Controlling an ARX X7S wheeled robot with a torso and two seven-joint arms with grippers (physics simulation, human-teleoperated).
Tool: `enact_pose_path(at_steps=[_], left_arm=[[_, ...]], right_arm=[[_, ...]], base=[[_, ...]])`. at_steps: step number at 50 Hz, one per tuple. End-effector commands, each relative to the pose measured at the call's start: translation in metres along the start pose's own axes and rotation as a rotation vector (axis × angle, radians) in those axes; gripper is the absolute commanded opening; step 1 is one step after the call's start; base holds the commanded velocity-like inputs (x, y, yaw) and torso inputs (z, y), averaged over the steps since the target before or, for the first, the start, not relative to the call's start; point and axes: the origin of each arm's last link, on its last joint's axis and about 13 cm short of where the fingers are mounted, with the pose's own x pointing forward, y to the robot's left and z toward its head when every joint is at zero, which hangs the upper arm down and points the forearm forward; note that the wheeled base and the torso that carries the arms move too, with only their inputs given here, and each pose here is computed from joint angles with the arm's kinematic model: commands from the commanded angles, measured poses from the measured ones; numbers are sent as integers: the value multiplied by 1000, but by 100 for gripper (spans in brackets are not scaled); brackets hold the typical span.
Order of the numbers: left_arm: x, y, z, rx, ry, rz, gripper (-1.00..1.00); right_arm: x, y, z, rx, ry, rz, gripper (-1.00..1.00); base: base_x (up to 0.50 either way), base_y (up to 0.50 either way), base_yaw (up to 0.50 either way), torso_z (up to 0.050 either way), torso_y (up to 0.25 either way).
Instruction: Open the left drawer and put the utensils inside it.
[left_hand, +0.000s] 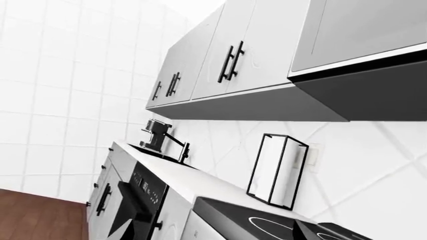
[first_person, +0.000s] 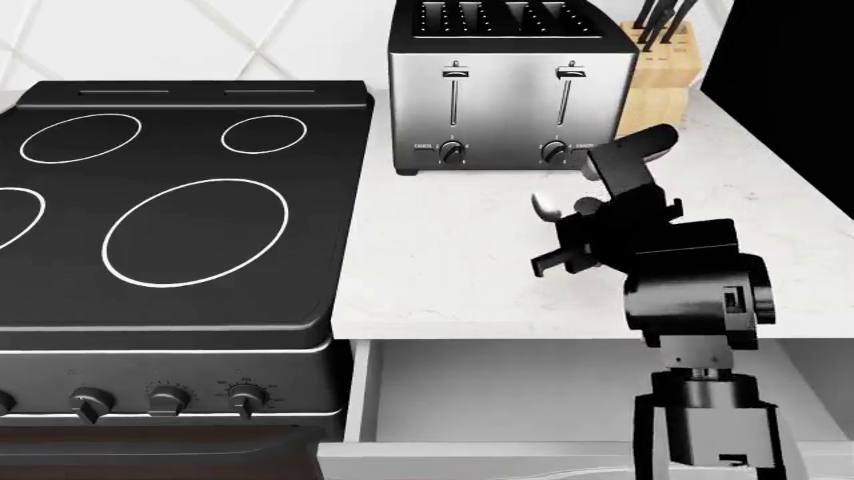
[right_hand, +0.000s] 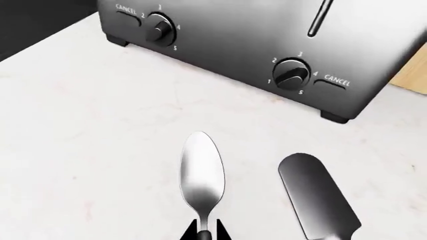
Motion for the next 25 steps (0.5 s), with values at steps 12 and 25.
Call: enact_pose_path(at_steps=[12, 25], left_arm=[[1, 0, 4, -11, -13, 2, 100], [2, -1, 3, -10, -11, 1, 100]], right_arm=[[-50, 4, 13, -167, -57, 28, -100], [-88, 8, 15, -237, -65, 58, -100]], base=[[0, 0, 0, 0, 0], [0, 0, 0, 0, 0]])
